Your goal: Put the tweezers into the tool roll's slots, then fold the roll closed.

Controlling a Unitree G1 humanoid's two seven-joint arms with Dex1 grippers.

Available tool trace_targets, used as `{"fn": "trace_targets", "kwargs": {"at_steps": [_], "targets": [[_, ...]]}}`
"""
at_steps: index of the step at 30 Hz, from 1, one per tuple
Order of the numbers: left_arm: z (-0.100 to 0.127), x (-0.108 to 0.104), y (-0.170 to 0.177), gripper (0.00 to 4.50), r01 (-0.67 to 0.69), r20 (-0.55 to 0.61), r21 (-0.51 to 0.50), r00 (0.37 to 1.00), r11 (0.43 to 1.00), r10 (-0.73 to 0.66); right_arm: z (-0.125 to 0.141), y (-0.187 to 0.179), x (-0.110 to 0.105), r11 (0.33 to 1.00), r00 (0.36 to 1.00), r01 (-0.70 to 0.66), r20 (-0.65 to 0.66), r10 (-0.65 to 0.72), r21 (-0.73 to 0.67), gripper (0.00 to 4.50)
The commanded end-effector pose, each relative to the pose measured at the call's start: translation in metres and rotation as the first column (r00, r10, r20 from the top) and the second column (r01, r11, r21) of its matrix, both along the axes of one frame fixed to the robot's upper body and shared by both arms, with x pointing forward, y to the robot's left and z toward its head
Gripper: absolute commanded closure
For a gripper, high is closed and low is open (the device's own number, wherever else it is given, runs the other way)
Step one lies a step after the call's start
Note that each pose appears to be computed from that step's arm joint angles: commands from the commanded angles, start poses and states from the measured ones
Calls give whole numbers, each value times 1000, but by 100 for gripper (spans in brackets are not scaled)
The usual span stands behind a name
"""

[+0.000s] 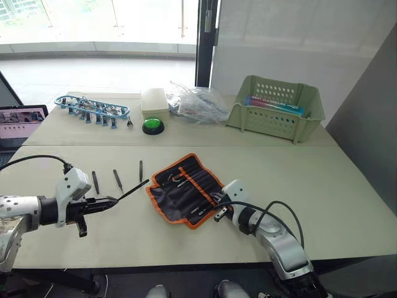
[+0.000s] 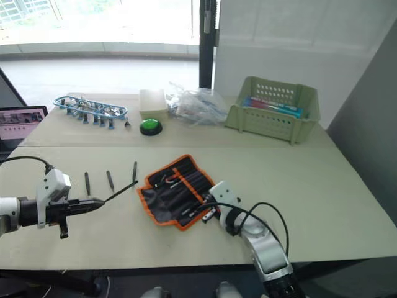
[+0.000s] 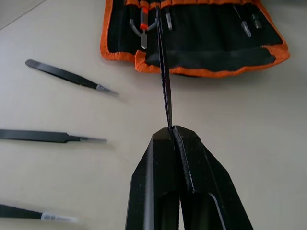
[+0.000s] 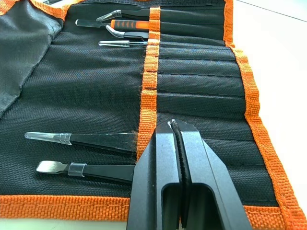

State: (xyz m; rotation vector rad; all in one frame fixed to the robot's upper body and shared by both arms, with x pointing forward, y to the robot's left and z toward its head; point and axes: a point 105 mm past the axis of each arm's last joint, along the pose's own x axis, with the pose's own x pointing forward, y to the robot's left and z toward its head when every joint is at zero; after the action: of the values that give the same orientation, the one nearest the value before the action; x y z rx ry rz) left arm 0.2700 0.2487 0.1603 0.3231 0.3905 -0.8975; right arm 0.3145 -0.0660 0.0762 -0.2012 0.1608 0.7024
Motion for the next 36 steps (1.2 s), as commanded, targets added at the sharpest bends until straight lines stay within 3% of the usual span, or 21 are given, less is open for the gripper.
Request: {"fn": "trace_targets", "kwargs": {"at_steps": [1,7,14,36], "targets": [[13,-1,-31,448,37,-105,-39,994,999,-41,-5,0,1,1000,1000,-4,-20,3,-15,450],[-15,7,-54,448,-20,-313,106,948,994,52,-3,0,3,1000,1000,-6,-11,6,-18,450],[-15,34,-75,448,-47,-294,127,952,991,83,-2,0,4,1000,1000,1,-2,-1,-13,450],[-41,61,-99,448,-19,-287,243,954,970,90,-2,-2,0,1000,1000,23,-4,-23,-7,450]]}}
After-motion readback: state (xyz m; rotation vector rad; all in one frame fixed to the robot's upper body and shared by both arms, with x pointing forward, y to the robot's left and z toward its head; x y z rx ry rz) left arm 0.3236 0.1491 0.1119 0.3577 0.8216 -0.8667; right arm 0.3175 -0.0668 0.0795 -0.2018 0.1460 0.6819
